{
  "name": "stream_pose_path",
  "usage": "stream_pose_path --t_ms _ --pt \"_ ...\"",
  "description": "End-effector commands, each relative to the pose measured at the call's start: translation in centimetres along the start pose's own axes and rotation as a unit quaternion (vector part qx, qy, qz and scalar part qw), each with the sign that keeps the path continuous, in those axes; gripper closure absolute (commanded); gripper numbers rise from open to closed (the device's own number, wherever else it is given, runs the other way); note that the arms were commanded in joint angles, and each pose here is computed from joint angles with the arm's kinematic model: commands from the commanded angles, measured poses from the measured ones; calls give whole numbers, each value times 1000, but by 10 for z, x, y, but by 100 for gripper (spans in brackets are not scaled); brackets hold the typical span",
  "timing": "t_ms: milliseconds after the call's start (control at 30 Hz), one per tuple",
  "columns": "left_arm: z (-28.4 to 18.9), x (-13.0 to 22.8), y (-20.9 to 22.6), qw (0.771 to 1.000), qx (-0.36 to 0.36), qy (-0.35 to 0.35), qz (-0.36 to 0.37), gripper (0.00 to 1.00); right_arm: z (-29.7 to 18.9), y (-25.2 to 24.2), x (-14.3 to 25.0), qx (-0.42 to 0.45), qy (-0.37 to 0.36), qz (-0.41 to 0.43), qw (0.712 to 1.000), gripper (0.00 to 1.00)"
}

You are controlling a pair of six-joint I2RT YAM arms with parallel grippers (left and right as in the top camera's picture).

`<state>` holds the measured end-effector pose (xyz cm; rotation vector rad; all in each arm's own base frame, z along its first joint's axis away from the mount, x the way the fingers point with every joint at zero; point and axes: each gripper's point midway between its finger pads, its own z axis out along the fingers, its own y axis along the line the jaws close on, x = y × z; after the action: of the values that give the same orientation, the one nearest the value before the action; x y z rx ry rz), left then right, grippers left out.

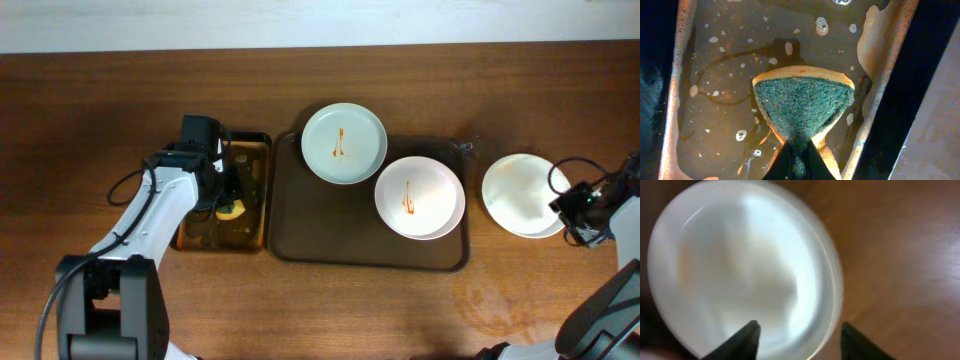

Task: Clean dirty plates on tray and stack at the side
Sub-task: 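Release the plate on the table and move the right gripper to the front-right plate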

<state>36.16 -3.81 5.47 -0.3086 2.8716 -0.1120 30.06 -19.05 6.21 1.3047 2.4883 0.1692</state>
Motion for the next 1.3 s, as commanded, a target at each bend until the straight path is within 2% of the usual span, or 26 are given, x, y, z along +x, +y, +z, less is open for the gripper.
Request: stream_pose_path --t_ms 0,133,300,333,400,567,700,900,1000,1033,1067,1233,1267 --pt "1 -3 1 1000 -2 -1 4 100 -24 55 16 -125 35 -84 988 46" --pt "1 -3 1 1000 -2 -2 4 100 -24 91 95 -122 143 -203 961 46" --pt "1 -3 1 1000 -2 -2 4 100 -6 94 142 -36 165 -280 945 47" --pt "1 -3 1 1000 -2 -2 4 100 -2 89 144 -3 156 -269 950 47" --pt "1 -3 1 1000 -2 -2 4 100 2 92 149 -7 155 -273 949 47" --pt "1 -3 1 1000 -2 -2 4 100 14 90 157 -20 157 -250 955 63" --pt "1 -3 1 1000 -2 -2 4 100 27 92 159 -37 141 -248 958 65" --pt "1 -3 1 1000 -1 -2 4 100 43 90 165 -50 132 -225 964 74" --pt "1 -3 1 1000 -1 -2 4 100 47 89 165 -52 128 -226 964 85" --pt "1 -3 1 1000 -1 -1 4 100 47 89 166 -53 129 -226 964 94" --pt "1 -3 0 1000 2 0 4 100 47 90 167 -56 131 -226 964 96" --pt "1 -2 -3 1000 10 2 5 100 44 91 174 -65 149 -222 961 96" --pt "0 -2 -11 999 32 4 16 100 44 89 177 -63 156 -222 960 96"
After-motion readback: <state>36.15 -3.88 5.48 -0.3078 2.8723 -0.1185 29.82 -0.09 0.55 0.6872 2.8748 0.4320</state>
